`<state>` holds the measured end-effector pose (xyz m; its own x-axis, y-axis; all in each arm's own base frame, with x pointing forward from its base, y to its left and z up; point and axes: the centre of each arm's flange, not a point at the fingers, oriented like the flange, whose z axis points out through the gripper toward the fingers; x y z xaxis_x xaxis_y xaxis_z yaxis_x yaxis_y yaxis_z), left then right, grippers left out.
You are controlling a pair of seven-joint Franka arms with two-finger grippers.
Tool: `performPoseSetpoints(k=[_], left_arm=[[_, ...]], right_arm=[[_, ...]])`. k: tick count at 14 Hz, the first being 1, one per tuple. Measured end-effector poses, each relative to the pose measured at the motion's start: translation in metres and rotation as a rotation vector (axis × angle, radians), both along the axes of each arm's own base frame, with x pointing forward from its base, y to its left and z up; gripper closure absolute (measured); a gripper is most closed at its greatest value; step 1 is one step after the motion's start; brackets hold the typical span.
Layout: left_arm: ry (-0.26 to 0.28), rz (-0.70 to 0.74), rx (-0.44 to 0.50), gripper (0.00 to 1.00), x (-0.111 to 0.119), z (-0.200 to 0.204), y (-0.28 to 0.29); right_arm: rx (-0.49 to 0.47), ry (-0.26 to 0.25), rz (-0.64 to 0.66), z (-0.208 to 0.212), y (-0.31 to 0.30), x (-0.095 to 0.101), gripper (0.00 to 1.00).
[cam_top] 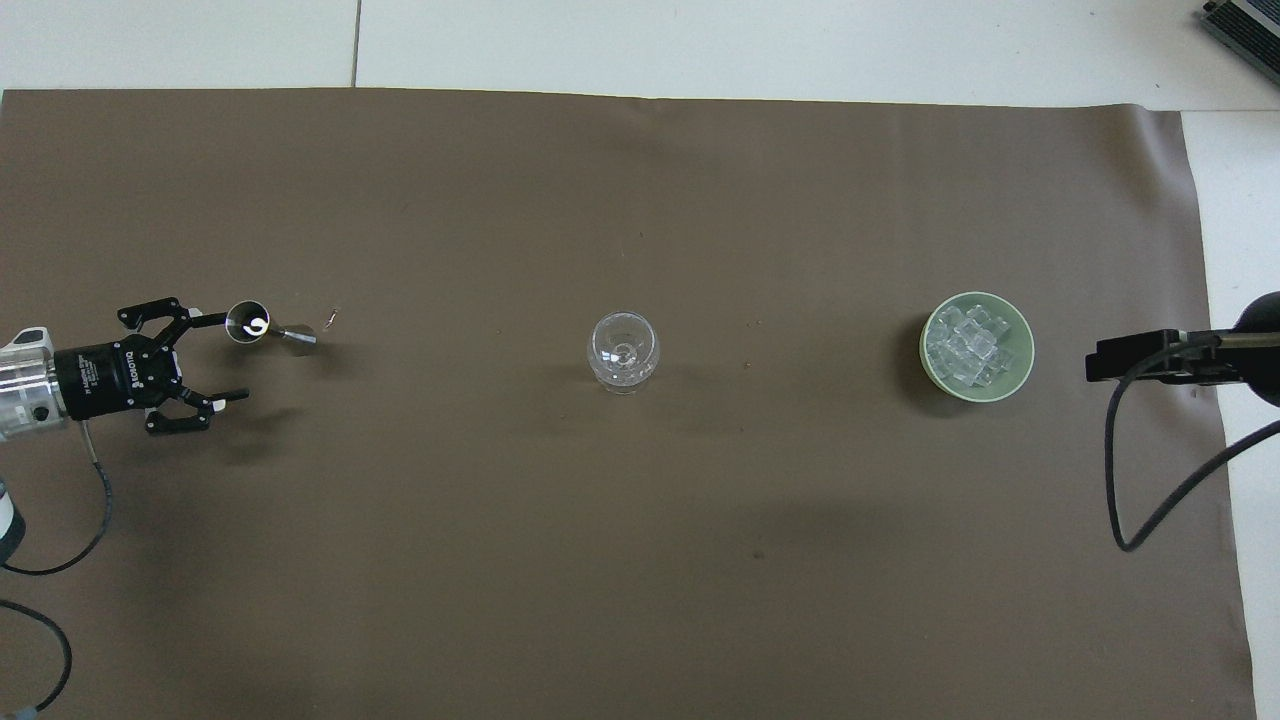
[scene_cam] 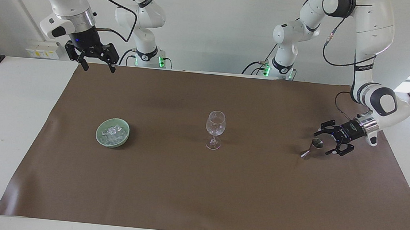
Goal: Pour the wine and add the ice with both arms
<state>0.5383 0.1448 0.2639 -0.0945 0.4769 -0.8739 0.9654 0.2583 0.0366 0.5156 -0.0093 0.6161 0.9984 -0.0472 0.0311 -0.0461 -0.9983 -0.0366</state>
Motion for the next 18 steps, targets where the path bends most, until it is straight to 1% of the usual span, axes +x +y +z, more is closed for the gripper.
performPoseSetpoints(k=[5,9,12,18], left_arm=[[-0.001,0.031,-0.023,0.0,-0.008,-0.007,-0.003],[-0.053,0.039,-0.039,0.0,-0.008,-0.008,-0.005],[-0.077,0.054,-0.061,0.0,-0.009,-0.016,-0.008],[-0.071,0.075,-0.086,0.0,-0.006,-0.034,-0.01]], right_arm=[[0.0,0.0,0.0,0.0,0.0,0.0,0.0],[0.0,0.0,0.0,0.0,0.0,0.0,0.0],[0.0,0.0,0.0,0.0,0.0,0.0,0.0],[0.0,0.0,0.0,0.0,0.0,0.0,0.0]])
